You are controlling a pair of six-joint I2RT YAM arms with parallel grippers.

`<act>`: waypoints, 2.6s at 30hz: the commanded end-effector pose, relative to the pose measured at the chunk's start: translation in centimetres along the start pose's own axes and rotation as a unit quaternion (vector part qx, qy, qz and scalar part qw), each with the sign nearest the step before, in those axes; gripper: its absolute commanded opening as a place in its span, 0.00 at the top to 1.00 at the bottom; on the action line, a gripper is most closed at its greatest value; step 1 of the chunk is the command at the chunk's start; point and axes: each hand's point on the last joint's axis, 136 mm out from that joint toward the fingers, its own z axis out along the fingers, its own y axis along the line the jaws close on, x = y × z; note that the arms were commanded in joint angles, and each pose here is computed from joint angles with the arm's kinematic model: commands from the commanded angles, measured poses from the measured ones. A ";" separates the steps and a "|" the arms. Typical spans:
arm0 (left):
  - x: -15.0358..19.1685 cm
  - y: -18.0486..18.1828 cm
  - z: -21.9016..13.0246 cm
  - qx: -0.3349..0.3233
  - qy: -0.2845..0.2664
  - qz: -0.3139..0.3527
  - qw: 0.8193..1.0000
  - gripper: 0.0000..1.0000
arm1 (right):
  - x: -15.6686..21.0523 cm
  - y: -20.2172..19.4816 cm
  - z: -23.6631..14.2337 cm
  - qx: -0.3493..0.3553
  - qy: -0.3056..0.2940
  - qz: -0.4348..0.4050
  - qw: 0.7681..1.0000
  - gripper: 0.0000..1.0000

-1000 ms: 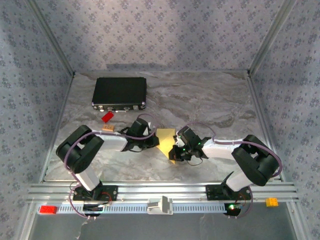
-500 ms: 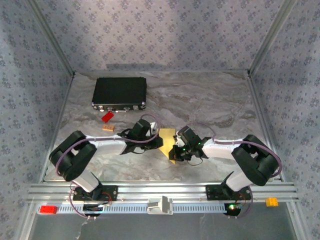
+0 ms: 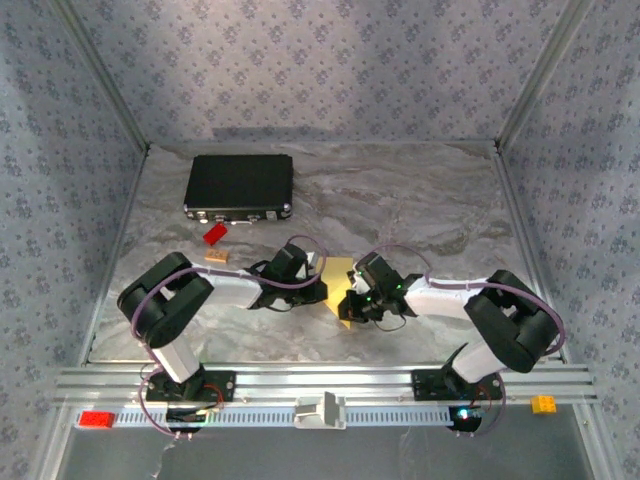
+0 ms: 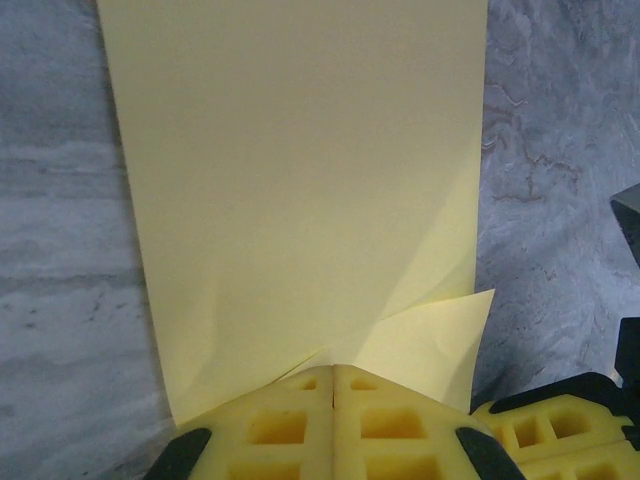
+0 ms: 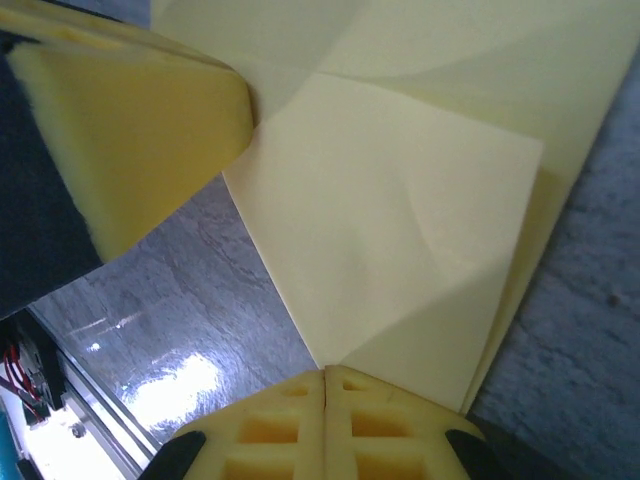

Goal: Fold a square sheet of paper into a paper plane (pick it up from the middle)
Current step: Third fold the triangle at the center of the table.

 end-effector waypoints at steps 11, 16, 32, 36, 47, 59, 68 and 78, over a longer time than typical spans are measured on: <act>1.3 3.1 0.6 -0.055 0.019 -0.007 0.998 1.00 | -1.5 2.0 -1.3 -0.002 -0.012 -0.022 1.000 1.00; 1.4 3.1 0.6 -0.055 0.018 -0.007 0.998 1.00 | -1.6 2.8 -0.4 -0.012 -0.002 -0.031 0.999 1.00; 1.7 4.0 0.9 -0.066 0.026 -0.010 0.997 1.00 | 3.0 -1.8 0.0 0.018 0.031 0.000 0.999 0.98; 1.8 4.0 1.1 -0.064 0.027 -0.012 0.998 1.00 | 4.3 -2.6 -0.6 0.013 0.027 0.009 1.000 0.97; 1.4 3.2 0.6 -0.047 0.014 -0.010 0.999 1.00 | 0.5 1.2 -5.2 0.002 -0.063 -0.028 0.998 0.97; 1.5 3.3 0.8 -0.049 0.015 -0.011 0.999 1.00 | -1.0 3.0 -2.9 -0.020 -0.036 -0.024 0.999 0.98; 1.3 3.4 0.7 -0.050 0.012 -0.014 0.999 1.00 | -1.3 3.0 -2.2 -0.016 -0.018 -0.020 1.000 0.99; 1.6 3.8 0.8 -0.052 0.013 -0.015 0.998 1.00 | -1.4 2.9 -2.1 -0.019 -0.023 -0.016 0.999 1.00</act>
